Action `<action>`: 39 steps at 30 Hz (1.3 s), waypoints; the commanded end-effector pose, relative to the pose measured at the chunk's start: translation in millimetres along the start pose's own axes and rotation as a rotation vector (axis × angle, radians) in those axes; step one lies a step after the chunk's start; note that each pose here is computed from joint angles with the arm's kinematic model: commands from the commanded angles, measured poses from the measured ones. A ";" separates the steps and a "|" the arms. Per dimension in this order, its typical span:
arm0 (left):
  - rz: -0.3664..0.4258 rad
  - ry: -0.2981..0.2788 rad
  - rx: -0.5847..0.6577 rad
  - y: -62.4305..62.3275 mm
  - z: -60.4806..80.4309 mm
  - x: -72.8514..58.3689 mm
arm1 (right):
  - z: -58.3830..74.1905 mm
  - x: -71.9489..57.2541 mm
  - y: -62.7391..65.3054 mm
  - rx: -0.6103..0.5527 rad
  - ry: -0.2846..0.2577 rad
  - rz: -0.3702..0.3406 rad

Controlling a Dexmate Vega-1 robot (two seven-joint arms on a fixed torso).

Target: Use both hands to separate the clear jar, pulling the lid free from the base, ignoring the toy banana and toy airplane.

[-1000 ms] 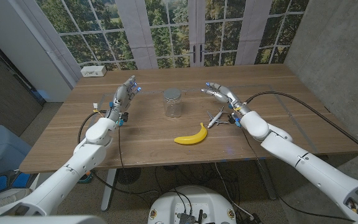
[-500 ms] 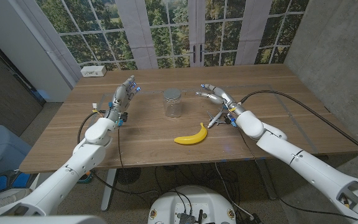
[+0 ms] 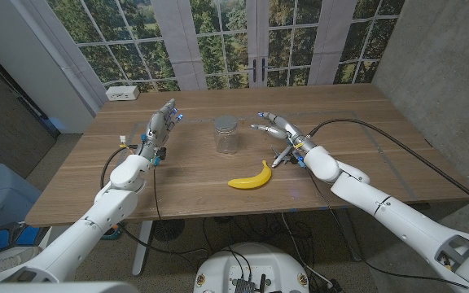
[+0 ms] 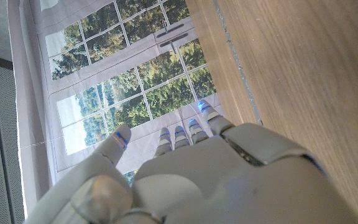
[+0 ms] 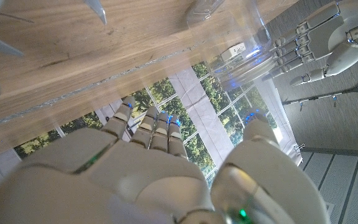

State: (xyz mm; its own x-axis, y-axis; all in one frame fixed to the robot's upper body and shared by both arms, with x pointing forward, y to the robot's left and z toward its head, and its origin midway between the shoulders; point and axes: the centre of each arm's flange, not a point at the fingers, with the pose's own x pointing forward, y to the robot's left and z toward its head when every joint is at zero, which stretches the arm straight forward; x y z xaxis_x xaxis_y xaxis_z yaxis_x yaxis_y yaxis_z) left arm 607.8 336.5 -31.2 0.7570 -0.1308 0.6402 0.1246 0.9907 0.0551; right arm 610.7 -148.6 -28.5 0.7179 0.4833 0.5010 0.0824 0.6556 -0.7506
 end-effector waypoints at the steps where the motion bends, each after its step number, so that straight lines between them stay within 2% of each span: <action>1: -0.003 -0.008 -0.001 -2.0 2.1 -1.7 | -2.4 3.6 16.7 -0.014 0.026 0.042; 23: -0.003 -0.012 0.006 -5.2 5.5 -1.4 | -12.4 10.2 40.3 0.005 0.050 0.079; 39: -0.001 -0.015 0.003 -3.2 5.5 -2.4 | -4.6 19.0 54.1 -0.066 0.011 0.071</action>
State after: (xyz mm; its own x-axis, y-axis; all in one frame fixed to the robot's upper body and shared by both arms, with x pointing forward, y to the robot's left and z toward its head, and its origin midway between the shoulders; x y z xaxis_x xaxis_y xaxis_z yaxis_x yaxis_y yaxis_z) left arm 602.5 332.5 -28.0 0.7474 -0.1324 0.6510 0.1226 0.9906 0.0607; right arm 630.1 -117.5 -59.3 0.7424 0.5108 0.4335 0.0477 0.6051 -0.7947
